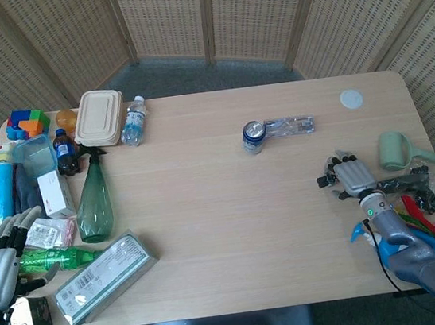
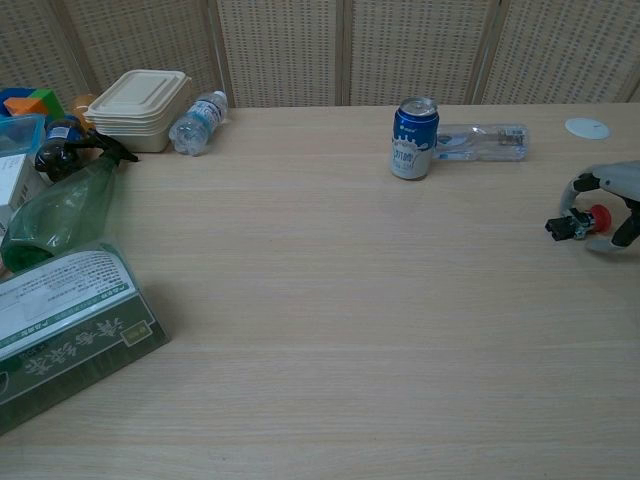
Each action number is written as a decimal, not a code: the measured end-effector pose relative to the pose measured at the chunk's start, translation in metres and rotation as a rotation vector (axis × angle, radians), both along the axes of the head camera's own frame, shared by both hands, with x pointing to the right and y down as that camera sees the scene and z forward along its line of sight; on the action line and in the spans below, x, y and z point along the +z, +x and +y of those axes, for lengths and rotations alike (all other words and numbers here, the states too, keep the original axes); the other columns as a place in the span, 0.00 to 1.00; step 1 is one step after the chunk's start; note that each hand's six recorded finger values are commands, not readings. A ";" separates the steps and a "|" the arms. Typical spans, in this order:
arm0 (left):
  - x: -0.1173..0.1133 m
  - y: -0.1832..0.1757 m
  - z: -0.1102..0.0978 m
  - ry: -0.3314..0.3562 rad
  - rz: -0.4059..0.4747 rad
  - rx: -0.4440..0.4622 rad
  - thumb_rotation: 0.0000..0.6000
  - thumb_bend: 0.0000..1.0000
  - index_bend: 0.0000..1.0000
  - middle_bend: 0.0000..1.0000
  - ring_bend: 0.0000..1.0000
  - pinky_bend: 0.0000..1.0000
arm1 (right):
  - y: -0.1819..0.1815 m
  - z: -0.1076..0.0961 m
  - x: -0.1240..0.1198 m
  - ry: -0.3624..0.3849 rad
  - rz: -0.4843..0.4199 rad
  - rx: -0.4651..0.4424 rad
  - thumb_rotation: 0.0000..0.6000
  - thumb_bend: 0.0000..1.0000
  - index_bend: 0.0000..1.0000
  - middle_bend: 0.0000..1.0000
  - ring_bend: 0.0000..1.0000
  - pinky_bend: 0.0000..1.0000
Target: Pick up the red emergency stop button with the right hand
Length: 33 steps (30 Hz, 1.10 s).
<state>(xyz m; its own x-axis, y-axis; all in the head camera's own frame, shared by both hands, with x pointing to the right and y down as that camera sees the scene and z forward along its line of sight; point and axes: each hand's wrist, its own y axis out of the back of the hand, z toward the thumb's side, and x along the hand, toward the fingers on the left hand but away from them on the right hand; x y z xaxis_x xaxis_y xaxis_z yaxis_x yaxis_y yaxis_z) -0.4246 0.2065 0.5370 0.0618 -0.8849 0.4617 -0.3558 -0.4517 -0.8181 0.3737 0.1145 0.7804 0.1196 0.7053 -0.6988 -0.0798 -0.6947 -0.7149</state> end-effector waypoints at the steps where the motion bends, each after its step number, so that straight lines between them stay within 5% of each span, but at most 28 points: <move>1: 0.000 0.000 0.000 0.001 0.000 -0.001 1.00 0.30 0.00 0.00 0.00 0.00 | 0.000 0.000 0.001 -0.003 0.000 0.004 1.00 0.29 0.34 0.24 0.07 0.02; 21: -0.004 -0.005 0.001 0.007 -0.009 -0.013 1.00 0.30 0.00 0.00 0.00 0.00 | 0.004 -0.003 0.006 0.009 -0.025 0.044 1.00 0.29 0.59 0.53 0.40 0.40; 33: -0.002 -0.004 -0.001 0.008 -0.003 -0.008 1.00 0.30 0.00 0.00 0.00 0.00 | 0.002 -0.009 -0.002 0.045 -0.036 0.030 1.00 0.29 0.63 0.59 0.50 0.47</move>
<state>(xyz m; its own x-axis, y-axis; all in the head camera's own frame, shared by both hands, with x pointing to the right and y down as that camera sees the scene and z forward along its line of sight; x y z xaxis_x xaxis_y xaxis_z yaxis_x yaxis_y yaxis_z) -0.4282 0.2057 0.5345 0.0535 -0.8890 0.4548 -0.3568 -0.4424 -0.8228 0.3761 0.1055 0.7782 0.1220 0.7397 -0.6617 -0.0333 -0.6633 -0.7476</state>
